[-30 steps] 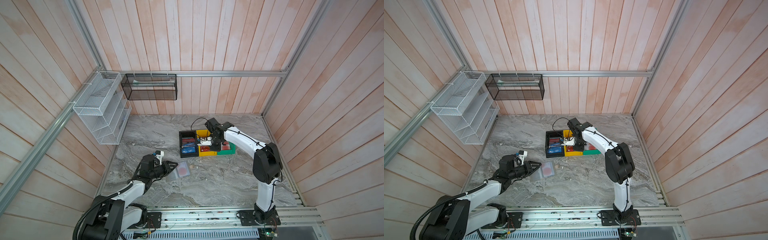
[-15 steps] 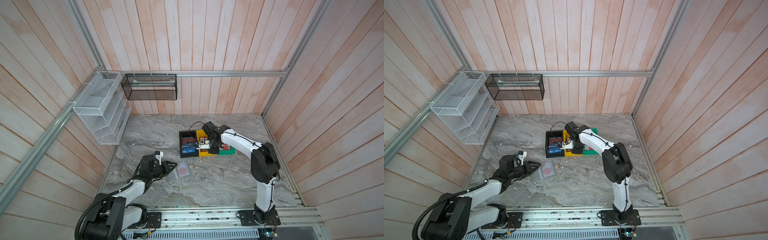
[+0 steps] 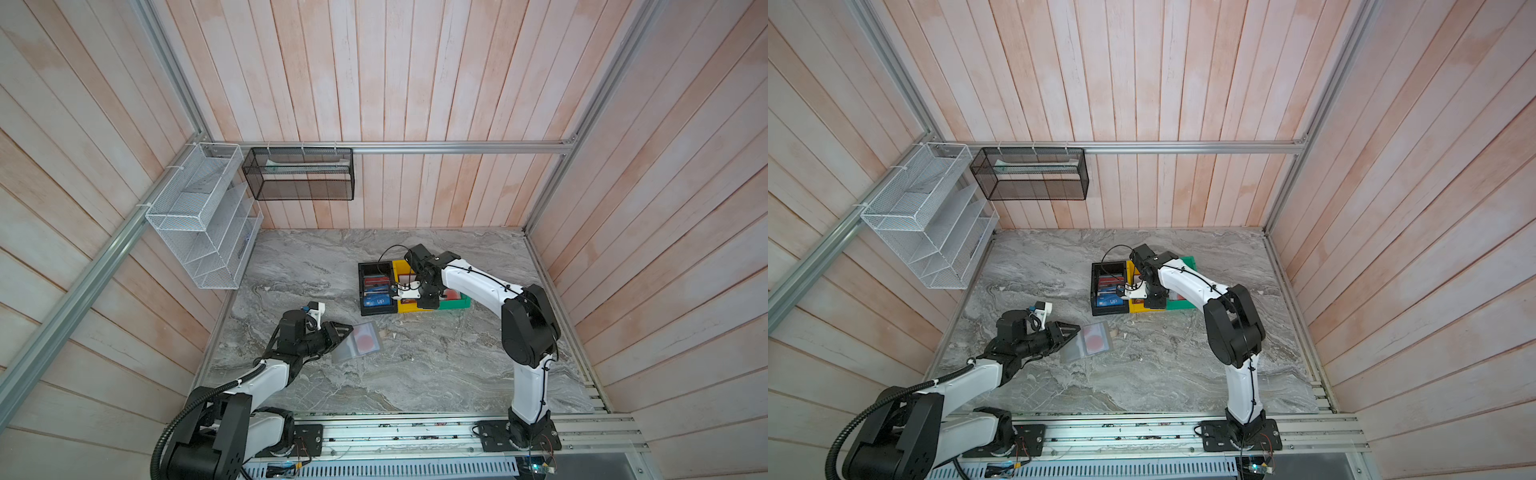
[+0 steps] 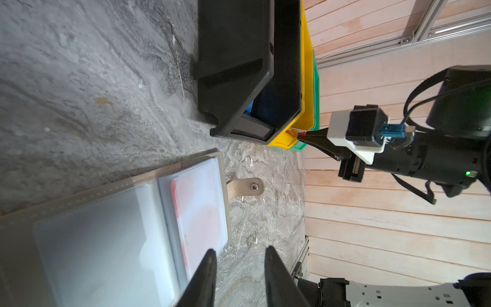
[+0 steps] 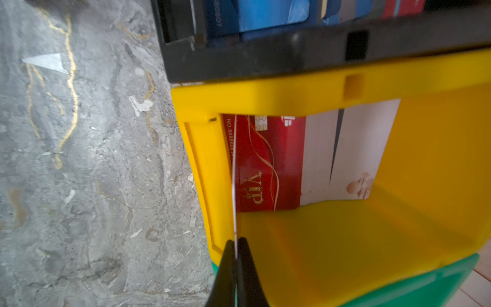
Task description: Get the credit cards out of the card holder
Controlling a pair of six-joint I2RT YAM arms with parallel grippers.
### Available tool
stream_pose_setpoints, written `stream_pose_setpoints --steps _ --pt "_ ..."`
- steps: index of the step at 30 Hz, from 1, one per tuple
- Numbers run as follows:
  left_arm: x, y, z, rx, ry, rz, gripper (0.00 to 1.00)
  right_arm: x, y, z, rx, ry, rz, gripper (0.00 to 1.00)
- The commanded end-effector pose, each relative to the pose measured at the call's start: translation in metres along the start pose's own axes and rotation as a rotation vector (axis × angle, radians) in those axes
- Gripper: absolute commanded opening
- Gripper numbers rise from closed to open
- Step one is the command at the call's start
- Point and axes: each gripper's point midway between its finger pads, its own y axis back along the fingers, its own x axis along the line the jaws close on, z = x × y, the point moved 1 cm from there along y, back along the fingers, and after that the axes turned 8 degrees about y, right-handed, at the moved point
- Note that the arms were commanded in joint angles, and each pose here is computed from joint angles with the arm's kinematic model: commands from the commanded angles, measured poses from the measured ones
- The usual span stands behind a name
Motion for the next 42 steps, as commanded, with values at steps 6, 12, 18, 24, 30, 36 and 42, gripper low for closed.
stream_pose_setpoints --steps 6,12,18,24,30,36,42 --pt "-0.007 0.001 0.006 -0.005 -0.033 -0.022 0.34 -0.003 -0.008 0.0 0.033 -0.004 0.012 0.1" --pt "-0.007 0.001 0.007 -0.007 -0.034 -0.022 0.34 -0.012 -0.007 0.002 0.025 -0.008 -0.02 0.13" --pt "-0.007 0.001 0.008 -0.01 -0.032 -0.022 0.34 -0.025 -0.007 0.004 0.036 -0.005 -0.054 0.14" --pt "-0.006 0.002 0.009 -0.012 -0.03 -0.02 0.34 -0.043 -0.009 0.006 0.032 -0.021 -0.076 0.15" --pt "-0.004 0.002 0.01 -0.015 -0.028 -0.012 0.34 -0.061 0.001 0.003 0.032 -0.081 -0.123 0.16" --pt "0.019 0.004 0.007 -0.02 0.014 0.107 0.34 -0.056 0.042 0.023 -0.146 -0.253 -0.12 0.13" --pt "0.043 0.011 0.002 -0.031 0.07 0.247 0.34 -0.009 0.068 0.063 -0.362 -0.364 -0.069 0.1"
